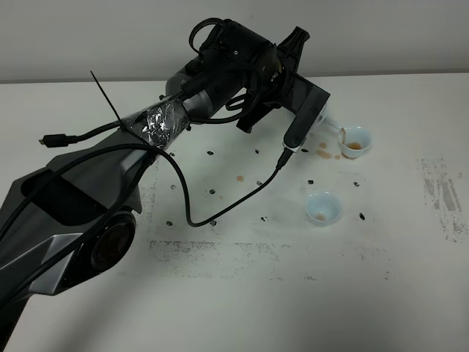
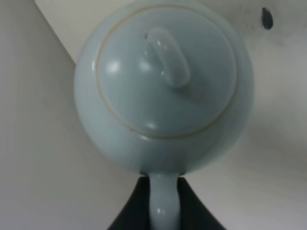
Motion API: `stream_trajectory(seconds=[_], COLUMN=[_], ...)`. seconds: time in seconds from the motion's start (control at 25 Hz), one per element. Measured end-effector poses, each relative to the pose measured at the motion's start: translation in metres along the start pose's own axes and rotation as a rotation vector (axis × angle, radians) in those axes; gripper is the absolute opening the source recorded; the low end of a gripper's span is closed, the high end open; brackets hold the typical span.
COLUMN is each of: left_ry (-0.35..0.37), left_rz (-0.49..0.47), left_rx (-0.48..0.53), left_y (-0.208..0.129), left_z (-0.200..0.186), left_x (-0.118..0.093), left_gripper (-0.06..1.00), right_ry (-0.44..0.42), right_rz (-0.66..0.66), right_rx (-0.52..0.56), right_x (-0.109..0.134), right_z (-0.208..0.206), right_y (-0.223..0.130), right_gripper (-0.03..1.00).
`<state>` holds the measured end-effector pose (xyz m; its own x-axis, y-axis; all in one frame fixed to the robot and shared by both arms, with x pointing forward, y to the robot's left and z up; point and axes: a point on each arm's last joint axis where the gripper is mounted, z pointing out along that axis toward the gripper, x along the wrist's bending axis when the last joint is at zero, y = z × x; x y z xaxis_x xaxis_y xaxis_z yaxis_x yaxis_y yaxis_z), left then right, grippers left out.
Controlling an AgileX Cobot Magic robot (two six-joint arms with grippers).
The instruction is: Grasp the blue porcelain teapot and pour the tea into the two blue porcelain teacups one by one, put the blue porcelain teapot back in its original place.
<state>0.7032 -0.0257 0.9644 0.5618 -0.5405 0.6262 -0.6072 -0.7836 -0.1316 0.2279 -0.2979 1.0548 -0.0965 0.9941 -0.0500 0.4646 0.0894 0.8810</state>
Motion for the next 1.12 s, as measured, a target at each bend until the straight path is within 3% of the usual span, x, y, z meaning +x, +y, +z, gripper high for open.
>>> stream_trajectory(seconds=[0.24, 1.12], left_ry=[0.015, 0.021], left_rz=[0.002, 0.009], left_rx=[0.048, 0.069], left_y=[0.0022, 0.0030], left_z=[-0.0008, -0.0012], left_x=[0.0022, 0.0030], left_gripper=[0.00, 0.00], right_ry=[0.000, 0.000], right_rz=[0.000, 0.000], right_rx=[0.000, 0.000], right_x=[0.0000, 0.0000], right_z=[0.0000, 0.0000], right_y=[0.0000, 0.0000], right_gripper=[0.58, 0.58])
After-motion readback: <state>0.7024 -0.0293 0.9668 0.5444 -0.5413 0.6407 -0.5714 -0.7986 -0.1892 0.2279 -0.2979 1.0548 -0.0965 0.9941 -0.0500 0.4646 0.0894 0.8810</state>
